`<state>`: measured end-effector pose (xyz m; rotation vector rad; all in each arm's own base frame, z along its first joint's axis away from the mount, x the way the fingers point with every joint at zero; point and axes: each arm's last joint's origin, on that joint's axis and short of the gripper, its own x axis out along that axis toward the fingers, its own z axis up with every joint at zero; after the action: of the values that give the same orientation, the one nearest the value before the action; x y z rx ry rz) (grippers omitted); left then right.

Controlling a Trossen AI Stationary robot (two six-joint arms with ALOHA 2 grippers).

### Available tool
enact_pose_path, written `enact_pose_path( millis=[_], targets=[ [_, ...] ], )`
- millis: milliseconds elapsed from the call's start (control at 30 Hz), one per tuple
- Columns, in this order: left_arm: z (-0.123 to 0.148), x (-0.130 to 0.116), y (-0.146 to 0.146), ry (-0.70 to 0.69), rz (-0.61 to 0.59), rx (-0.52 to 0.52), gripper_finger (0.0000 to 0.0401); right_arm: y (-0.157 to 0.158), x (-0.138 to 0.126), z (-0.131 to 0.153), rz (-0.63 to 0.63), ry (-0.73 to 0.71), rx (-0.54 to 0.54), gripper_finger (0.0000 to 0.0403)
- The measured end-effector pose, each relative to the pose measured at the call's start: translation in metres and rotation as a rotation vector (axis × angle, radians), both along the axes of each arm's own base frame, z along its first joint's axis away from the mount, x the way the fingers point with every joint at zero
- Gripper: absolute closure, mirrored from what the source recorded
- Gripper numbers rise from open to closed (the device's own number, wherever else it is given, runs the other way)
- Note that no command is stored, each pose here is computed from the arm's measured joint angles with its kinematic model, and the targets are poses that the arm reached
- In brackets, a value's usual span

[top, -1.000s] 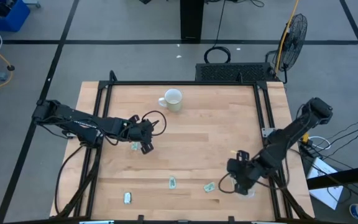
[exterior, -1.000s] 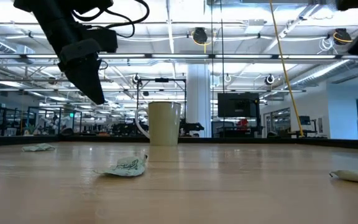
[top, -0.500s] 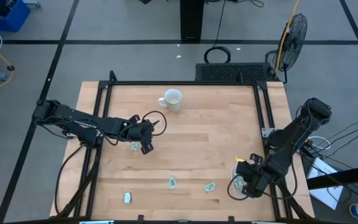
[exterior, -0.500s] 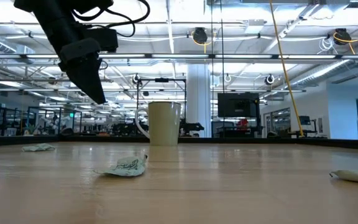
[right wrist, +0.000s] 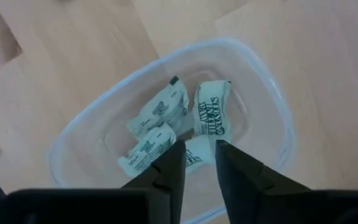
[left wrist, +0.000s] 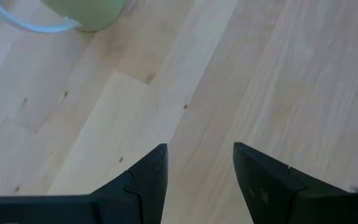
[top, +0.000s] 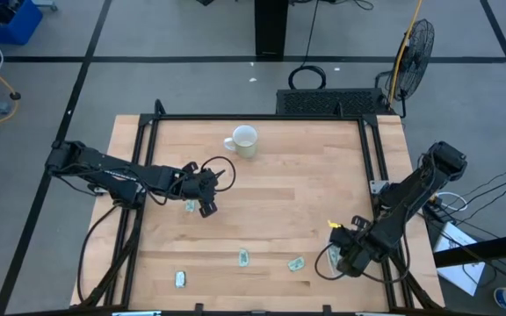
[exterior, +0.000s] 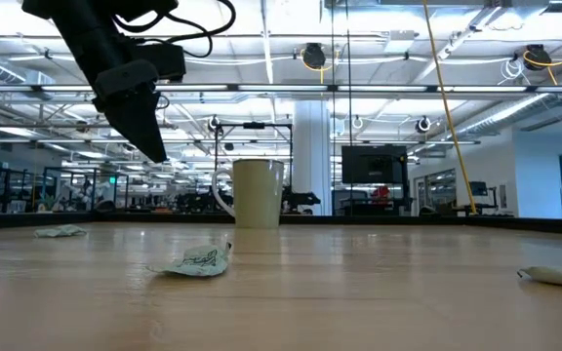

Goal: Pick and place Stevia / Truvia into bins
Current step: Put the stevia packet into the transparent bin

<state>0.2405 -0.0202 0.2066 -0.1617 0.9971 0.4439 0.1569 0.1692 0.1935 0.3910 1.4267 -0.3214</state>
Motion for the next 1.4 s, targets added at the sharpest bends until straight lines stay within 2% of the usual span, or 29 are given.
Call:
enact_pose_path(
  millis=[133,300,467,633,767,967,1133,1400],
  targets=[
    [0.0,0.0,0.0,-0.002,0.0,-0.001,0.0213,0.0,0.002,0.003,0.023,-0.023,0.021,0.0305],
    [0.0,-0.001,-0.001,0.005,0.004,-0.018,0.0212,-0.006,0.006,0.012,-0.012,-0.076,0.075,0.0307],
    [-0.003,-0.004,-0.003,0.037,0.041,-0.128,0.0213,-0.011,0.013,0.025,0.022,-0.191,0.134,0.0317],
    [-0.008,-0.02,-0.007,0.165,0.174,-0.162,0.0213,-0.018,0.023,0.036,0.157,-0.429,-0.031,0.0323],
    [-0.01,-0.035,-0.01,0.249,0.327,-0.136,0.0213,-0.023,0.03,0.042,0.271,-0.519,-0.149,0.0323],
    [-0.028,-0.049,-0.016,0.267,0.444,-0.132,0.0213,-0.029,0.034,0.043,0.322,-0.518,-0.184,0.0325],
    [-0.053,-0.06,-0.017,0.255,0.486,-0.167,0.0213,-0.03,0.034,0.043,0.319,-0.517,-0.184,0.0324],
    [-0.068,-0.071,-0.011,0.281,0.531,-0.155,0.0213,-0.03,0.034,0.043,0.34,-0.517,-0.195,0.0324]
  ],
)
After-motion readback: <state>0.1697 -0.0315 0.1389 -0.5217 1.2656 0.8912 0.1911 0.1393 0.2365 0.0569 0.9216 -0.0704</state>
